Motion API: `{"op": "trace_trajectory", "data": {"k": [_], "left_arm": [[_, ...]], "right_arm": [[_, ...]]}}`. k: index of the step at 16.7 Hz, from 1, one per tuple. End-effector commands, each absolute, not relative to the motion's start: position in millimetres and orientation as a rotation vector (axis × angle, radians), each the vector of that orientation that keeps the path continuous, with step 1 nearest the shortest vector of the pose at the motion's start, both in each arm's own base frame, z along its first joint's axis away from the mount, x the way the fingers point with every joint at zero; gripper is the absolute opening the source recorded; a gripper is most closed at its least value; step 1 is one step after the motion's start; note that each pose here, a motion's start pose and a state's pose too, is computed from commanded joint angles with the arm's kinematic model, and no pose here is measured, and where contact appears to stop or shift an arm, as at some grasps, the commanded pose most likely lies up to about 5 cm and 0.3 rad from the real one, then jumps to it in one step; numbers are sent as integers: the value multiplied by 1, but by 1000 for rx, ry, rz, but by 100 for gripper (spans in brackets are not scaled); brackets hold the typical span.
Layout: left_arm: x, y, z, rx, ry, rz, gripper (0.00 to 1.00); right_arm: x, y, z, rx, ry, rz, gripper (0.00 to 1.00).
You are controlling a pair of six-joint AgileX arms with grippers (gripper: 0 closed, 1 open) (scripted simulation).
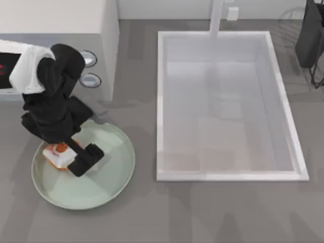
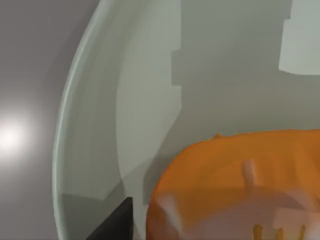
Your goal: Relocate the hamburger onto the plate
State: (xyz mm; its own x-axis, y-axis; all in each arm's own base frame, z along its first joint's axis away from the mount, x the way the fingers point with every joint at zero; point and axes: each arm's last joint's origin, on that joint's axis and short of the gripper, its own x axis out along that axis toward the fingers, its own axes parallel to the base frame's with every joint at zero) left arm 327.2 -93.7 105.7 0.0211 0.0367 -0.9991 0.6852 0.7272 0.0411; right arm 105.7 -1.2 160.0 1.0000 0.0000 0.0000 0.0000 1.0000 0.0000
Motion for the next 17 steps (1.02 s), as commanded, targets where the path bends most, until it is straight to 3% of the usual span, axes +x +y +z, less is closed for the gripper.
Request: {"op": "trace_trajectory", "data": {"k": [6,17], "left_arm": [[330,-91,99,622,1479,-554,100],[330,-91,99,622,1479,-554,17]], "right_arm": [[106,-1,160,0,0,0,100],[106,-1,160,0,0,0,100]]}}
